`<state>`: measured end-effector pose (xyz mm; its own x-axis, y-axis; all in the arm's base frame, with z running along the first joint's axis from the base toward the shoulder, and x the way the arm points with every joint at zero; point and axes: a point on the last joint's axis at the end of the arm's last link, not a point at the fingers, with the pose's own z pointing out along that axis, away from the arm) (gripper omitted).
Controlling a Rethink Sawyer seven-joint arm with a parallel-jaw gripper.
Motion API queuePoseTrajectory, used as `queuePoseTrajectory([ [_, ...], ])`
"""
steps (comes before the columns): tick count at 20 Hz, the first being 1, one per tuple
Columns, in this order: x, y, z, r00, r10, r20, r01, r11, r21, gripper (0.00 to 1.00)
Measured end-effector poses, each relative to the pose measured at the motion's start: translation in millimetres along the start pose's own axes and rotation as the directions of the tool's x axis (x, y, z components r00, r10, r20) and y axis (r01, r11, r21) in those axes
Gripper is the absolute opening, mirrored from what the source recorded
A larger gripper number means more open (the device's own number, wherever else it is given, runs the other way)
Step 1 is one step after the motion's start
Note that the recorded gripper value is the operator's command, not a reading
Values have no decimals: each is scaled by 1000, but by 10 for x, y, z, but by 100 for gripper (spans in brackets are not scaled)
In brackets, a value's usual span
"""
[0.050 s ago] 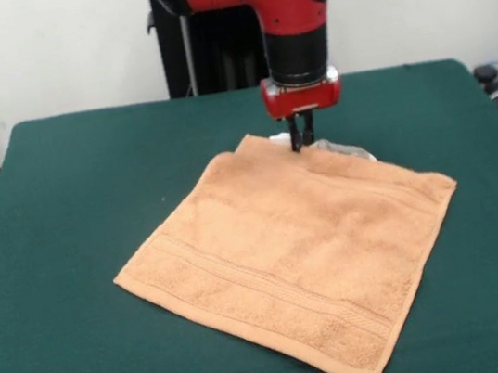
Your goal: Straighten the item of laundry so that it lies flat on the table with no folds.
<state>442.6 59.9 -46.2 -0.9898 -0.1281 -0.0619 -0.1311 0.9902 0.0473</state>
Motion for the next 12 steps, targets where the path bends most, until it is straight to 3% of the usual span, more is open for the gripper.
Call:
queuePoseTrajectory([
  [11,136,42,-22,998,49,-38,-49,999,-2,0],
  [12,143,41,-23,998,50,-39,-50,999,-1,100],
])
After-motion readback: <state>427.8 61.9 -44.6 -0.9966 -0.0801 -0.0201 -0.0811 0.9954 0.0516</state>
